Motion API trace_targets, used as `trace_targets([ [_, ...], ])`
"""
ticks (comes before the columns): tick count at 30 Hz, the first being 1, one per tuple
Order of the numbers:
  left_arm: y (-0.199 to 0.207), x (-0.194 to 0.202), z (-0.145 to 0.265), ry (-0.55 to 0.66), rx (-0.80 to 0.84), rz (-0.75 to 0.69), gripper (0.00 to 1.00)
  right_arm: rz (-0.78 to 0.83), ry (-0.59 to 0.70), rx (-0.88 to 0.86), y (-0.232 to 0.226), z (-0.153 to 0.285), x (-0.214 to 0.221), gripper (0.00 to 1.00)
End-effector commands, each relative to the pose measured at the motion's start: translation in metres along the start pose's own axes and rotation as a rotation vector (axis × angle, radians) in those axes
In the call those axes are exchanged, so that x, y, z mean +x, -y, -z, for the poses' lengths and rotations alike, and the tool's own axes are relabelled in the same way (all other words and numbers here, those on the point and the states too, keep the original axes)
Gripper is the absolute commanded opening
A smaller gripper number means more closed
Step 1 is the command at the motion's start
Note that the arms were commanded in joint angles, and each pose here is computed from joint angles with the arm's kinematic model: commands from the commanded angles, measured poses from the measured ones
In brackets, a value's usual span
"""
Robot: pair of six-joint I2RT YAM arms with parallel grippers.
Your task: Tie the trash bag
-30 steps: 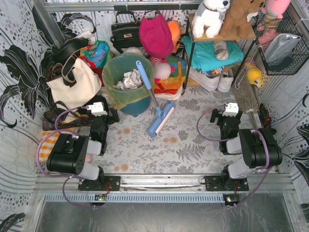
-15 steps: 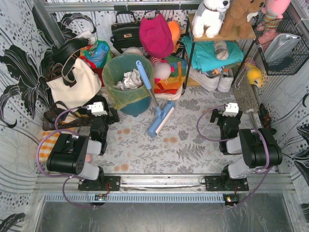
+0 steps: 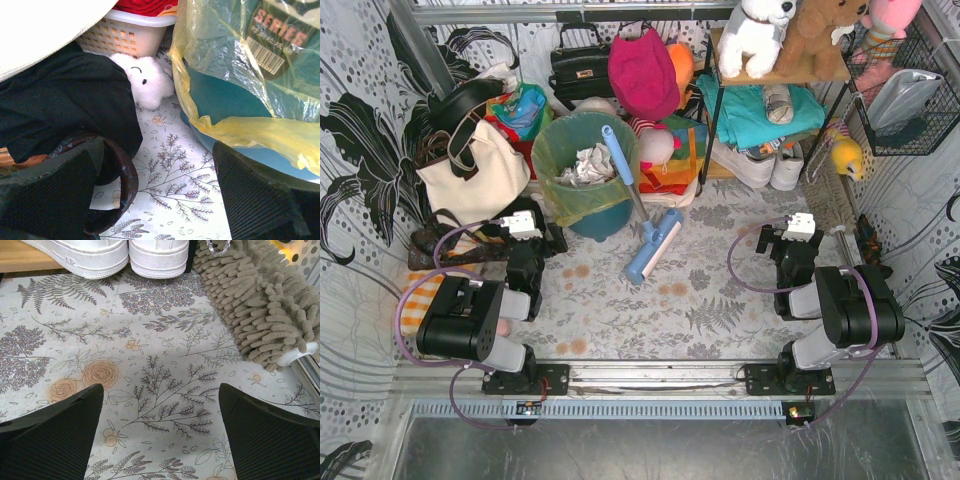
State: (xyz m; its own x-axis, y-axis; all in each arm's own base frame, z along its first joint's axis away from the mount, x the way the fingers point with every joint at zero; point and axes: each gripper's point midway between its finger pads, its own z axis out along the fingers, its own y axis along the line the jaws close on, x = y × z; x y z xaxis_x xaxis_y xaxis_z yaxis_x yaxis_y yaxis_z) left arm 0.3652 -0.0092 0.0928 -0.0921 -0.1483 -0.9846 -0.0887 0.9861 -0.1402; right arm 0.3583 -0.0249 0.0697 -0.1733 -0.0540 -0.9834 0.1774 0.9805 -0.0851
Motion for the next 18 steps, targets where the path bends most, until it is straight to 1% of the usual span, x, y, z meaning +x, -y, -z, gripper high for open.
trace_targets([
  [1,0.0001,-0.0161,-0.0058,0.055,0.002,0.004,0.98,-0.013,0.019,0.008,0.0002,-0.0004,-0.0041,0.97],
  [14,0.001,-0.0175,-0.0049,0.062,0.01,-0.004,0.98,-0.01,0.022,0.01,0.0008,-0.0001,-0.0046,0.97],
  [18,0.007,-0.0185,-0.0024,0.066,0.047,-0.024,0.98,-0.003,0.028,0.015,0.002,-0.0003,-0.0066,0.97],
])
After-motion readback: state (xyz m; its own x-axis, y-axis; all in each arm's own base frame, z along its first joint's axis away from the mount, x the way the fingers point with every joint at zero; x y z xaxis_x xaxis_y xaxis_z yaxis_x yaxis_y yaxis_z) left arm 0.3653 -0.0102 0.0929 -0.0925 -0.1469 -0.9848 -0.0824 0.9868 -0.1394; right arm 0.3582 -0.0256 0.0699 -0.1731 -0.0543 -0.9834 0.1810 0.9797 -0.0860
